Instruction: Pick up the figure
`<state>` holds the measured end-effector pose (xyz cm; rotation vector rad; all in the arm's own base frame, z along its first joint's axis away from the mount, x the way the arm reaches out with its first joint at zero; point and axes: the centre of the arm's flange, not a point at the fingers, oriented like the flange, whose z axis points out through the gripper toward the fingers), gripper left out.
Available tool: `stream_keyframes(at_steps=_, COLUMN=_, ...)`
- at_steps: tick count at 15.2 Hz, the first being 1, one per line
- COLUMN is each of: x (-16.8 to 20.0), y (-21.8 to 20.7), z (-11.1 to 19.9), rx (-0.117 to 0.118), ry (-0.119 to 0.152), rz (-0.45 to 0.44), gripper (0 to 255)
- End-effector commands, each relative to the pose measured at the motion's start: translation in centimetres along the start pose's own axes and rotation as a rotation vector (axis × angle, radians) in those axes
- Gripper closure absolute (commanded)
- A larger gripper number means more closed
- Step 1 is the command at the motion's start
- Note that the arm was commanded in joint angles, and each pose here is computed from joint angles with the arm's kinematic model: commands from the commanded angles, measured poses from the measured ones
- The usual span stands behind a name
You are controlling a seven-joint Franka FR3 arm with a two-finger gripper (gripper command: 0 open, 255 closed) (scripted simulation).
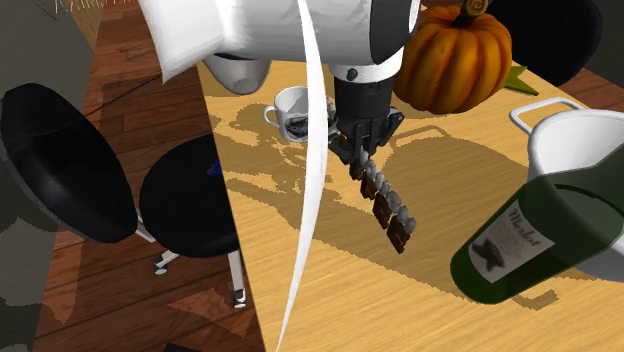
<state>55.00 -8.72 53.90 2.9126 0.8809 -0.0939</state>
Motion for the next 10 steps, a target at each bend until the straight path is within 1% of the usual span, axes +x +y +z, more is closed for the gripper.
stream_keyframes(at_steps=1, x=0.0, y=0.1, z=-1.3, rx=0.0, ry=0.0, rz=0.0, gripper=255)
stream_keyframes(at_steps=8, x=-0.4, y=0.3, z=-4.9, rx=0.0, ry=0.0, rz=0.0, gripper=255)
stream_keyframes(at_steps=10, x=-0.4, y=0.3, z=-5.0, rx=0.0, ry=0.0, rz=0.0, gripper=255)
